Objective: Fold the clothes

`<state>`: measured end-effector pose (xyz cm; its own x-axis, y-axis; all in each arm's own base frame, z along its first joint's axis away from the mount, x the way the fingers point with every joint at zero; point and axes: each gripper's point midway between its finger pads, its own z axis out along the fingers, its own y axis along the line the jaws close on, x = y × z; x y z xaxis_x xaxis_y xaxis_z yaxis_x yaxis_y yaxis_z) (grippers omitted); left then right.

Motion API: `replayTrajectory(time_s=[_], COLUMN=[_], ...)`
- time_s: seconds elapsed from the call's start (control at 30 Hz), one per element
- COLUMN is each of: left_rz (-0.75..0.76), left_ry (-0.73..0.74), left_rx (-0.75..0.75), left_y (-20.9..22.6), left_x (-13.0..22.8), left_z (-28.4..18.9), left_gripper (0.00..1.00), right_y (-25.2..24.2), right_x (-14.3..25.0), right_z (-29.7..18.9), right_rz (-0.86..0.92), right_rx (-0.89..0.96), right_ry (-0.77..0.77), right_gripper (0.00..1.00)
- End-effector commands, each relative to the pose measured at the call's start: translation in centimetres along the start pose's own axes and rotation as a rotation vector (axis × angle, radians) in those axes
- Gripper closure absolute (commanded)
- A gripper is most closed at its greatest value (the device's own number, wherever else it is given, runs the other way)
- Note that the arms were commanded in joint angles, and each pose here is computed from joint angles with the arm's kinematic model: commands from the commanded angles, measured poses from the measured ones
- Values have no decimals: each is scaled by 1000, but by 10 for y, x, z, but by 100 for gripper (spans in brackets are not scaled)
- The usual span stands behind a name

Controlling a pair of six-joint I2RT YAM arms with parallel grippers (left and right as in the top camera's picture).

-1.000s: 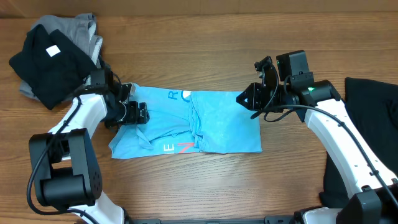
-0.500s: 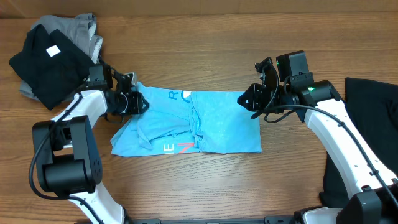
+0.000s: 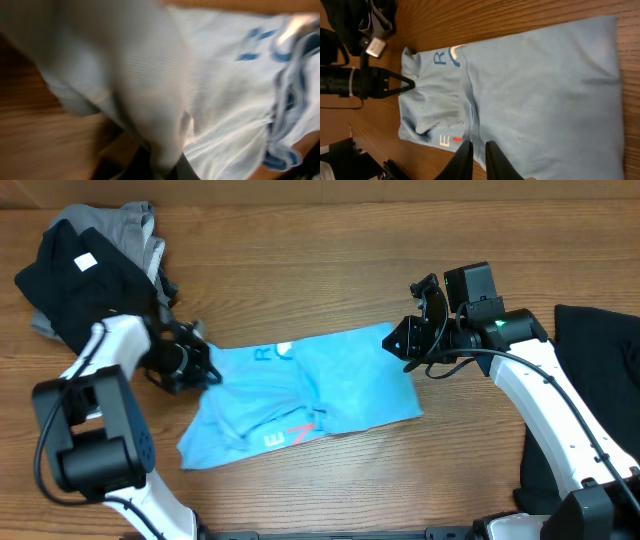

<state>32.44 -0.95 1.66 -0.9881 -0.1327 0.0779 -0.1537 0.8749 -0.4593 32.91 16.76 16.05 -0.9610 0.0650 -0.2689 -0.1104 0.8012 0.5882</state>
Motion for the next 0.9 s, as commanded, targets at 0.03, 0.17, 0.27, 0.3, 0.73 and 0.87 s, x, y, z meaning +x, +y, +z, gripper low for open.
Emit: replayTrajectory(time_s=[0.03, 0.17, 0.27, 0.3, 0.73, 0.87], left_rz=[66, 47, 44, 50, 199, 247], left_ry=[-181, -150, -148, -155, -244, -233], left_rx=[-94, -100, -103, -106, -40, -39], left_y=[-1, -1, -6, -9, -110, -150], left_x=[-27, -18, -19, -22, -40, -39], left_z=[-72, -75, -90, -96, -157, -136], left_gripper=[96, 96, 96, 96, 96, 96], right_y=[7, 3, 3, 3, 4, 3], right_x=[-9, -10, -11, -11, -12, -12], right_z=[-9, -9, -9, -9, -9, -9], right_rz=[-31, -29, -32, -33, -34, -34], right_rx=[4, 25, 27, 27, 26, 30], right_ry=[-41, -47, -51, -53, -55, -56], right_gripper=[87, 87, 87, 87, 87, 87])
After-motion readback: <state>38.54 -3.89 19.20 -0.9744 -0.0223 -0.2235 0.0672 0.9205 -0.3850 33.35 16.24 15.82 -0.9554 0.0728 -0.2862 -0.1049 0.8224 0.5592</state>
